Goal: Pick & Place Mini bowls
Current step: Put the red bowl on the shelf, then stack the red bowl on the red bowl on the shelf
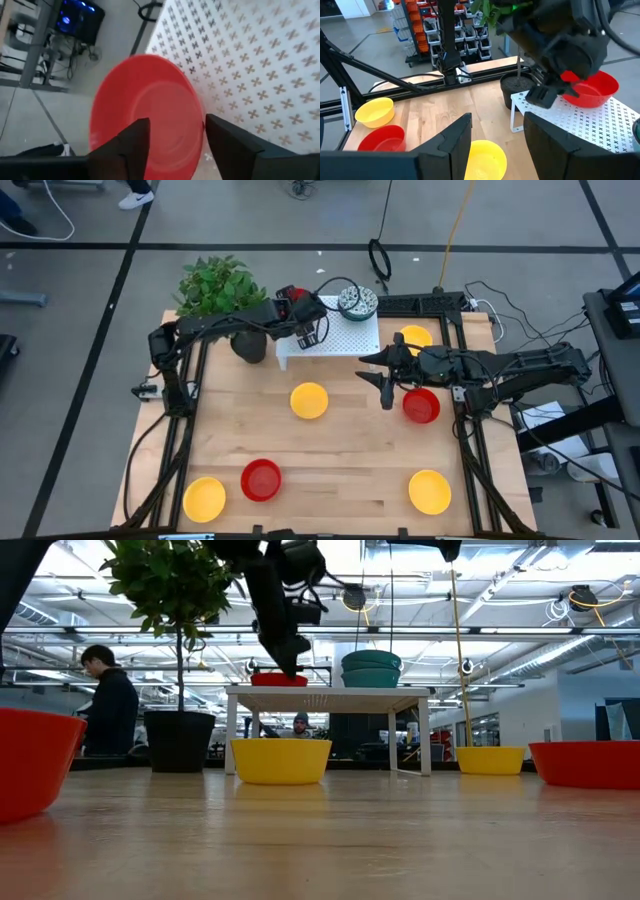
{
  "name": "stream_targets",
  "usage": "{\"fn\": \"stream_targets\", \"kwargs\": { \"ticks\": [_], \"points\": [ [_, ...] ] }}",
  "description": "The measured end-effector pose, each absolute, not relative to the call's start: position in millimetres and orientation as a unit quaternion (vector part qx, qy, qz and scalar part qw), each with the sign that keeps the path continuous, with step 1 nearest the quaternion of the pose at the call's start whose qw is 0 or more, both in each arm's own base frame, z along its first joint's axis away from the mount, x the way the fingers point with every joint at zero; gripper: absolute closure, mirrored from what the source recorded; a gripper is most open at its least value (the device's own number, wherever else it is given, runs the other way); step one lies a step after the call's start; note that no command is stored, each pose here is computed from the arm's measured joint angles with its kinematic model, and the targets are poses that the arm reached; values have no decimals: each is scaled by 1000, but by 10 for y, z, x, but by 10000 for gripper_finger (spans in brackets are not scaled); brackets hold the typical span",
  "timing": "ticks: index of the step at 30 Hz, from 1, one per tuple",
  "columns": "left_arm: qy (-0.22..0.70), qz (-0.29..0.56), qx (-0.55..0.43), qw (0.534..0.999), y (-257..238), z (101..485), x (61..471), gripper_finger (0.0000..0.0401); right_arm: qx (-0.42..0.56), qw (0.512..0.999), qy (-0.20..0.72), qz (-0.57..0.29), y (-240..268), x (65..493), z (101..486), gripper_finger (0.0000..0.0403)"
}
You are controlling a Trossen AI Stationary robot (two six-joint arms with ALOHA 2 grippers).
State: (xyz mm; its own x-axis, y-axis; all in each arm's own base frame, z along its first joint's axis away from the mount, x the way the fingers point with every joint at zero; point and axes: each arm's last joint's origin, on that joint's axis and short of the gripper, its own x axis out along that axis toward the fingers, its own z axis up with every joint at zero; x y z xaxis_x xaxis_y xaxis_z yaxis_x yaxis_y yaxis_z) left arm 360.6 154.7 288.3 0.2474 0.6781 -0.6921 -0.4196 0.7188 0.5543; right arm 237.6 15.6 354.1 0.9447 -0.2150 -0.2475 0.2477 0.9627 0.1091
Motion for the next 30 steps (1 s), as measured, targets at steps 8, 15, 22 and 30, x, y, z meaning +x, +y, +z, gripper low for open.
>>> {"fn": "stream_targets", "kwargs": {
  "ticks": [8,15,22,30],
  "points": [
    [424,323,84,842,1023,3304,3527,208,69,984,118,-118,155,2376,3541,236],
    [364,162,-45,916,312,3616,3422,221,70,984,118,-118,156,2376,3540,236],
    [476,70,-107,870,-425,3433,3275,222,83,983,116,-119,156,2376,3540,236],
    [556,40,-234,797,-1313,3206,3134,222,71,984,118,-115,160,2376,3540,236]
  ]
}}
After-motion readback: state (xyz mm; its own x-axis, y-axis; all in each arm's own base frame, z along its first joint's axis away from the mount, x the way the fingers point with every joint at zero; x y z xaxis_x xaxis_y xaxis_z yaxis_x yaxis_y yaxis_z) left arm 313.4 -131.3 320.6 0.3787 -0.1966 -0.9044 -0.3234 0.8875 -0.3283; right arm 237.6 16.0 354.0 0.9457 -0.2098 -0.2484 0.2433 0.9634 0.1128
